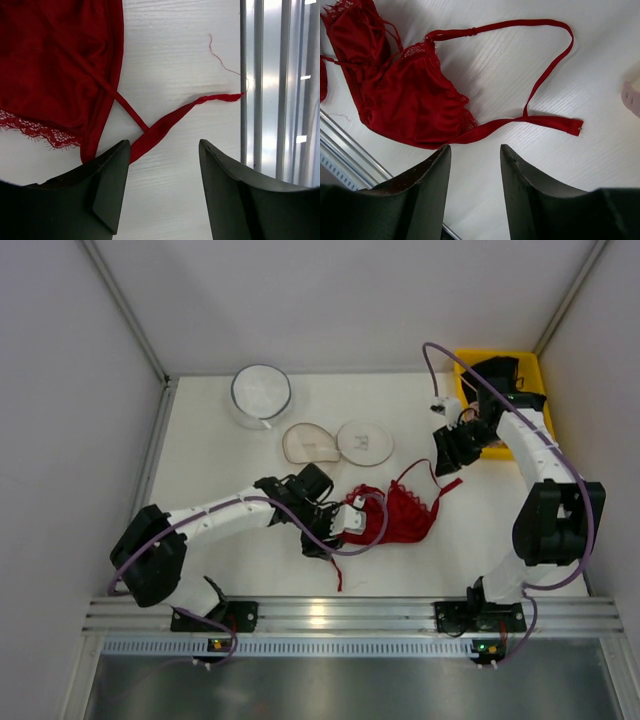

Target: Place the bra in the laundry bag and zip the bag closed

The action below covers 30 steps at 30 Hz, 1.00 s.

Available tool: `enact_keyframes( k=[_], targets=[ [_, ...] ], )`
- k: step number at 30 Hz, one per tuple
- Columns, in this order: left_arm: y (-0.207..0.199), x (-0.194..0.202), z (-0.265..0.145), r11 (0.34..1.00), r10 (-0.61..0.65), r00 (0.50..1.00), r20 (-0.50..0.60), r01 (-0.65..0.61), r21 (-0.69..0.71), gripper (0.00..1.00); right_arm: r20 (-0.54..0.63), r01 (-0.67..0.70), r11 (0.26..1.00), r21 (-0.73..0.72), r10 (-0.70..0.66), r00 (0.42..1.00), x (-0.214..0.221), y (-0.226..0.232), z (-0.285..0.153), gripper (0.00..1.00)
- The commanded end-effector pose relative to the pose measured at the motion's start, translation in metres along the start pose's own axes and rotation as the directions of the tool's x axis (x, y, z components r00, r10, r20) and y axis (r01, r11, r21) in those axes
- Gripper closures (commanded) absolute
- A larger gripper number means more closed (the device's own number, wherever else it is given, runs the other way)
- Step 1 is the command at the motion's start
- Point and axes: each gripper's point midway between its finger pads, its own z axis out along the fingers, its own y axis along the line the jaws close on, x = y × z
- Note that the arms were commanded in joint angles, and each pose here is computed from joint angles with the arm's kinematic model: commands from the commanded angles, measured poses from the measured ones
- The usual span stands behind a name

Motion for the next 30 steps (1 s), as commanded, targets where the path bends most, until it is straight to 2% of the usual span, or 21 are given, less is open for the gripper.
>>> enact_keyframes(
  k=[1,8,13,16,17,20,21,24,25,30],
  targets=[
    [0.009,0.004,0.008,0.988,0.152,0.988,-0.011,-0.152,0.015,0.36,0.084,0.005,1.0,0.019,-0.007,0.996,-0.013,0.007,-0.014,0.55],
    [-0.001,0.024,0.04,0.947,0.303,0.951,-0.066,-0.292,0.132,0.39,0.076,-0.055,0.997,0.045,0.052,0.996,-0.003,-0.002,-0.022,0.51],
    [-0.002,0.036,0.052,0.944,0.311,0.946,-0.092,-0.296,0.146,0.45,0.071,-0.074,0.996,0.054,0.07,0.995,0.003,-0.007,-0.02,0.49],
    [-0.001,0.036,0.055,0.954,0.278,0.955,-0.103,-0.262,0.143,0.64,0.086,-0.08,0.996,0.039,0.076,0.993,-0.002,-0.009,-0.013,0.49],
    [-0.002,0.034,0.054,0.962,0.251,0.963,-0.101,-0.237,0.138,0.75,0.09,-0.087,0.996,0.031,0.084,0.992,-0.005,-0.012,-0.007,0.49],
    [-0.005,0.027,0.045,0.977,0.192,0.978,-0.086,-0.183,0.108,0.93,0.079,-0.076,0.997,0.016,0.074,0.994,-0.011,-0.014,0.01,0.48],
    [-0.007,0.025,0.043,0.98,0.178,0.981,-0.082,-0.169,0.102,1.0,0.069,-0.034,0.999,0.001,0.034,0.997,-0.017,-0.004,0.02,0.47],
    [-0.008,0.006,0.022,0.993,0.117,0.993,-0.035,-0.116,0.024,1.0,0.058,0.011,1.0,-0.007,-0.01,0.998,-0.026,0.001,0.044,0.44],
    [-0.008,0.001,0.017,0.998,0.063,0.998,-0.023,-0.063,0.004,1.0,0.044,0.013,1.0,-0.017,-0.012,0.999,-0.025,0.001,0.053,0.43],
    [-0.001,-0.037,-0.014,0.995,-0.049,0.995,0.091,0.056,-0.082,1.0,0.012,0.062,0.997,-0.053,-0.062,0.998,-0.03,0.009,0.084,0.43]
  ],
)
